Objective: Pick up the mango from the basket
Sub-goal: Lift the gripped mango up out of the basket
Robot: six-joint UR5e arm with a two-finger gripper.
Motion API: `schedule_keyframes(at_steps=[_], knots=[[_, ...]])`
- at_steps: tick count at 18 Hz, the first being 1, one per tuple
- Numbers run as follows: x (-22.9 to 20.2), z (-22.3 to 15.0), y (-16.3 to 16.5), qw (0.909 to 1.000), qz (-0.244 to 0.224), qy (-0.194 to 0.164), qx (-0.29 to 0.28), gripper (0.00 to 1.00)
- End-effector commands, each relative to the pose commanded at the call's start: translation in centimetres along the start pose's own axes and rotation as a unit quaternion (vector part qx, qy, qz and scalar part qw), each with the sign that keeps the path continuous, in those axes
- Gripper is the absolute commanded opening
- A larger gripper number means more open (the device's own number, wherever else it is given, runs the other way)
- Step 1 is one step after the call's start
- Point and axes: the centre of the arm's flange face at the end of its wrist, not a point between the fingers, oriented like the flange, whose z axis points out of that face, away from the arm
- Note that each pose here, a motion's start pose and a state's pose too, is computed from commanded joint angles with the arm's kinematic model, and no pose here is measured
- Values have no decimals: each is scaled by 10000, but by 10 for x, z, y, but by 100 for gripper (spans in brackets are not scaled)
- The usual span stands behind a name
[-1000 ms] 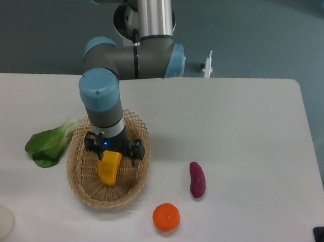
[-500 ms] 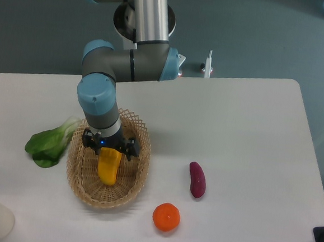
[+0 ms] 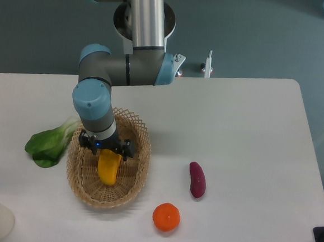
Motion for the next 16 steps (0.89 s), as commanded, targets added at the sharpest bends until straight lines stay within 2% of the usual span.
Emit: schedule_keyframes(at_steps=[1, 2, 6, 7, 13, 16], knots=[[0, 0, -1, 10000, 7, -2, 7, 74], [0, -1, -1, 10000, -1, -5, 15, 68], [-1, -3, -2, 10000, 13, -9, 29, 55], [-1, -4, -2, 10000, 28, -11, 37, 48], [-5, -18, -6, 9996, 212, -49, 168, 45], [-24, -49, -12, 9985, 334, -162, 412, 45]])
